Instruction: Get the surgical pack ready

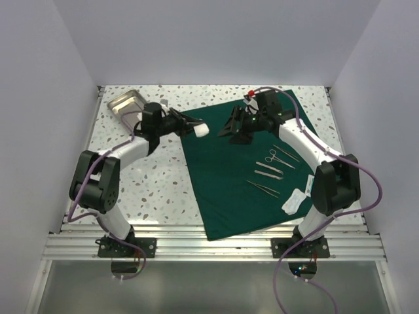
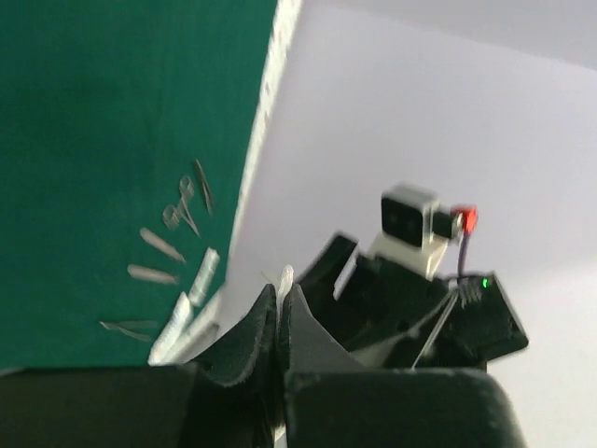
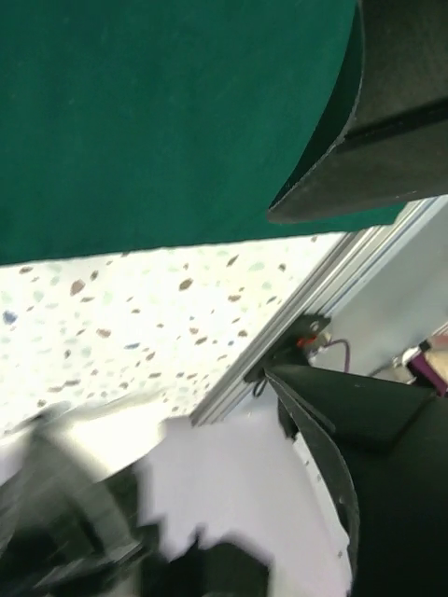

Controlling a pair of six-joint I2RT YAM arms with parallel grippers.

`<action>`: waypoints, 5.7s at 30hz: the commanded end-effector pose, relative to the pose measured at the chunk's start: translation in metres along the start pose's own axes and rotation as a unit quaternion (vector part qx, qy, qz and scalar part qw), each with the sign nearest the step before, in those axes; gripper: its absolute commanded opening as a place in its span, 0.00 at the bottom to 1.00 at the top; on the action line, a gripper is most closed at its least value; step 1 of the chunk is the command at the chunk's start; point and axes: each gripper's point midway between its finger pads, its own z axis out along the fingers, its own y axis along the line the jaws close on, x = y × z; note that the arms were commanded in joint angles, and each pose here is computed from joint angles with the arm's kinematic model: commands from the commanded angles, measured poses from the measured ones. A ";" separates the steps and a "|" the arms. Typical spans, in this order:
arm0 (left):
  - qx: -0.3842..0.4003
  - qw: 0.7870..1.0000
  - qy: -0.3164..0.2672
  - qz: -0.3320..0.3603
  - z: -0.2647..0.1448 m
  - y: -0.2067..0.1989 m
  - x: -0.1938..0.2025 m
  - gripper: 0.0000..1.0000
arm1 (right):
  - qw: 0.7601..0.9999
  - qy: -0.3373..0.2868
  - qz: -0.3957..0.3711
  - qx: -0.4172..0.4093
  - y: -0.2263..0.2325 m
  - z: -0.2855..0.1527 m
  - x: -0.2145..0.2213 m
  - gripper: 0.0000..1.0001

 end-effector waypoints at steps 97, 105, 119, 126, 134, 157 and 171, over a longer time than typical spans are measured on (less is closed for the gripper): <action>-0.259 0.865 -0.294 0.314 -0.138 -0.024 -0.365 0.99 | 0.988 0.063 -0.032 0.140 -0.113 -0.021 0.020 0.67; -0.353 0.827 -0.238 0.366 -0.128 -0.033 -0.240 0.97 | 0.941 -0.017 0.051 0.333 -0.167 -0.079 0.003 0.57; -0.256 0.853 -0.044 0.453 -0.110 0.029 0.049 0.99 | 0.874 -0.076 0.181 0.445 -0.260 -0.181 0.067 0.52; -0.202 0.870 0.031 0.449 -0.112 0.047 0.093 0.92 | 0.827 -0.092 0.193 0.520 -0.290 -0.224 0.068 0.51; -0.171 0.862 0.073 0.472 -0.103 0.072 0.102 0.92 | 0.840 -0.114 0.192 0.495 -0.318 -0.239 0.030 0.68; -0.123 0.876 0.141 0.445 -0.089 0.084 0.093 0.91 | 0.853 -0.021 0.207 0.478 -0.364 -0.204 0.054 0.80; -0.114 0.891 0.139 0.418 -0.087 0.085 0.082 0.91 | 0.842 -0.016 0.212 0.496 -0.376 -0.204 0.056 0.57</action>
